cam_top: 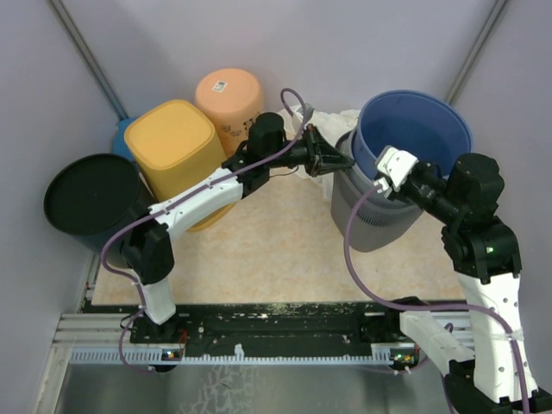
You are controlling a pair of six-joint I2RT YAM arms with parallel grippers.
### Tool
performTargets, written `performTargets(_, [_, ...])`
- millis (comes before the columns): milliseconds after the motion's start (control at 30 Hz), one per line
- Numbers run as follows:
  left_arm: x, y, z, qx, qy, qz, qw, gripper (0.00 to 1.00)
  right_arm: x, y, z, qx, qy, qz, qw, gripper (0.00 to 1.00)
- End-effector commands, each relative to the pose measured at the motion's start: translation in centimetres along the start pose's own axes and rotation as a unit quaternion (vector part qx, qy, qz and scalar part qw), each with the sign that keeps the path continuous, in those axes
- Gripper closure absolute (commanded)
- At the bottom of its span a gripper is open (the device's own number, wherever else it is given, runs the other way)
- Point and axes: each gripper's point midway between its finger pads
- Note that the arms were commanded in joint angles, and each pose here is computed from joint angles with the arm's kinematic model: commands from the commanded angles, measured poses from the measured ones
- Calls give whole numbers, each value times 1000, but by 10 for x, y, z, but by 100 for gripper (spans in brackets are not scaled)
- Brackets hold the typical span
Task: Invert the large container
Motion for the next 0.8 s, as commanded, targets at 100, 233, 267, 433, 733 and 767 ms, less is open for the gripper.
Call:
performTargets(100, [78, 42, -6, -69, 97, -12, 993, 100, -23, 138, -65, -208, -60, -137, 967, 100])
performTargets(233, [74, 40, 3, -51, 83, -9, 995, 100, -21, 147, -65, -222, -47, -143, 963, 100])
performTargets(267, [73, 38, 6, -42, 81, -9, 996, 100, -22, 148, -64, -224, -46, -144, 963, 100])
performTargets(433, [73, 32, 14, -29, 79, -8, 996, 100, -35, 154, -63, -231, -74, -159, 957, 100])
performTargets(733, [74, 27, 21, -22, 78, -1, 997, 100, -71, 171, -81, -218, -166, -207, 939, 100])
performTargets(767, [75, 27, 21, -22, 79, 1, 997, 100, -74, 172, -85, -217, -178, -212, 936, 100])
Point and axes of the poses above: each gripper's point midway between its finger pads, its own z axis out along the fingers, its own x axis along the line the jaws close on, y = z × x, and after that the axes turned 12 degrees about z, right-handed
